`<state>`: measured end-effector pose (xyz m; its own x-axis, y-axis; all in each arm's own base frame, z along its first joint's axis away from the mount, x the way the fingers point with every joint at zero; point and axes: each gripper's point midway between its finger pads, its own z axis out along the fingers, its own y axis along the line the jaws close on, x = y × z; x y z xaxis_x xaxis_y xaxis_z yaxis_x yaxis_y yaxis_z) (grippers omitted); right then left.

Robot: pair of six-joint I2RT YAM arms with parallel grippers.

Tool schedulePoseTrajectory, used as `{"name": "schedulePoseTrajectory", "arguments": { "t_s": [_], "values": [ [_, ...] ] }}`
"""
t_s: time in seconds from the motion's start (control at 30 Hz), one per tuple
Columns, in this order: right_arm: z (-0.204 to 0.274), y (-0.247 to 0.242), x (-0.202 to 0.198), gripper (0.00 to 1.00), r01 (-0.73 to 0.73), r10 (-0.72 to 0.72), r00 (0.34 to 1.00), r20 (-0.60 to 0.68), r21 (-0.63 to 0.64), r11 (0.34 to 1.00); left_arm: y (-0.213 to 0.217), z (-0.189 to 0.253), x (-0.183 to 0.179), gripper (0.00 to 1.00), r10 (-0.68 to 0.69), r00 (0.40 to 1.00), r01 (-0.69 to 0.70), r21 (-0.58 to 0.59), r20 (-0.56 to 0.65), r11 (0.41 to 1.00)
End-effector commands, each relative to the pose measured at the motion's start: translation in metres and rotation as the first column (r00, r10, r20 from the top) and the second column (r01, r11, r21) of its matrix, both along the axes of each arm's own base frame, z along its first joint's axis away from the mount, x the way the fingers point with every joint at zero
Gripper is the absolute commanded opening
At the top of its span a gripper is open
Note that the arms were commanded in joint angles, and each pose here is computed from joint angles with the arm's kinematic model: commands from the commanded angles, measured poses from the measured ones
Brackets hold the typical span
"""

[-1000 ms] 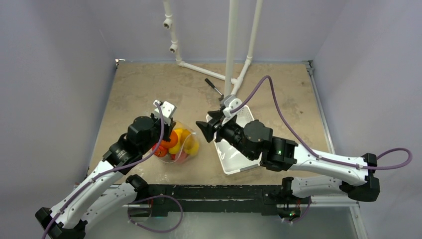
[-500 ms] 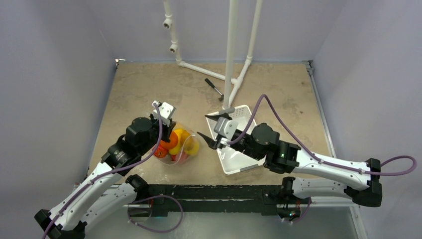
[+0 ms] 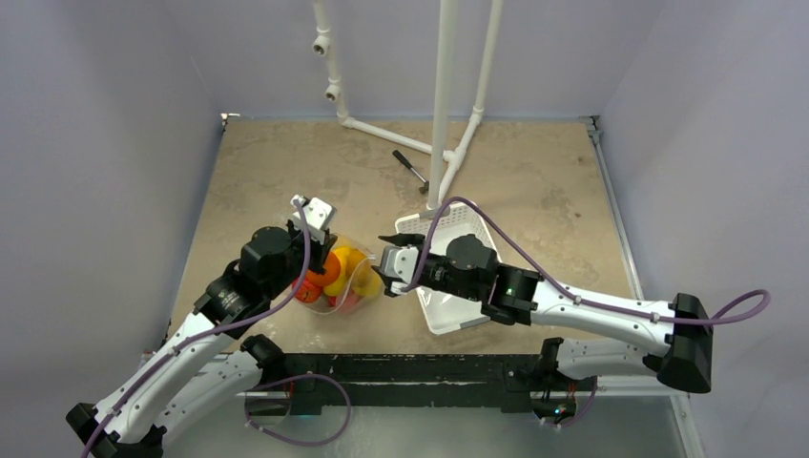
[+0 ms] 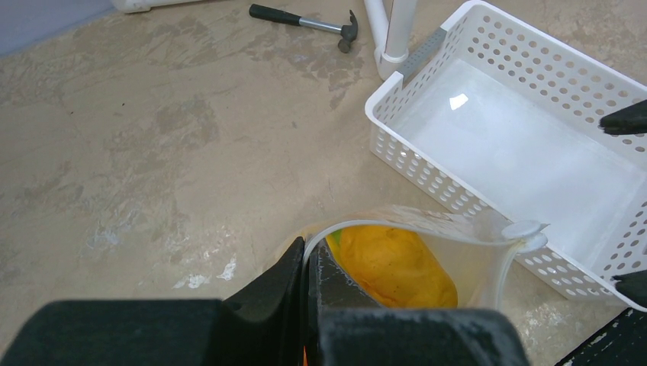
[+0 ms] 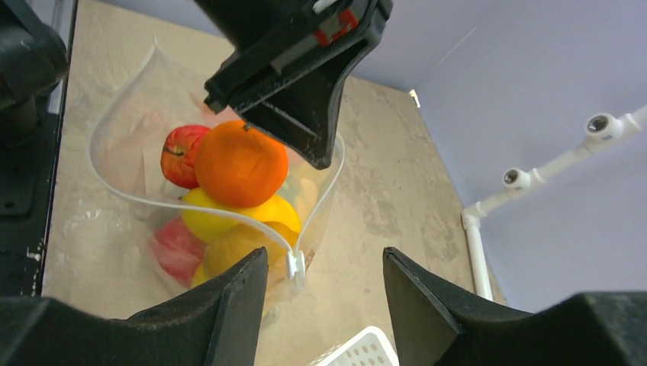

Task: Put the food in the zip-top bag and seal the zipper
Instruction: Adjust the zipper food storage bag at the center of the board.

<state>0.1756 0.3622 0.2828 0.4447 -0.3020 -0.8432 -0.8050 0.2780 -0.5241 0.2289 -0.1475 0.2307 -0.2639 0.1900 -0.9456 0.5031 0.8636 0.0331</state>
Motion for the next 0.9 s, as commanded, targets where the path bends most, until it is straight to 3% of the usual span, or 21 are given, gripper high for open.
{"name": "schedulePoseTrajectory", "arguments": {
  "t_s": [0.0,0.6,0.73,0.87],
  "values": [
    [0.011,0.005,0.004,0.58,-0.036,0.033,0.998,0.056,0.043,0.998,-0.006,0.016,0.003,0.00,-0.019,0.998,0.021,-0.041,0.058,0.999],
    [-0.019,0.021,0.022,0.44,-0.047,0.049,0.998,0.035,-0.050,0.998,-0.006,0.016,0.002,0.00,-0.019,0.998,0.021,-0.045,0.058,0.999],
    [-0.019,0.023,0.023,0.35,-0.056,0.058,0.998,0.032,-0.062,0.996,-0.006,0.016,0.001,0.00,-0.019,0.998,0.022,-0.046,0.058,0.999],
    [-0.020,0.026,0.024,0.16,-0.064,0.066,0.998,0.025,-0.076,0.995,-0.005,0.016,0.000,0.00,-0.018,0.998,0.021,-0.047,0.057,0.999]
  ]
}}
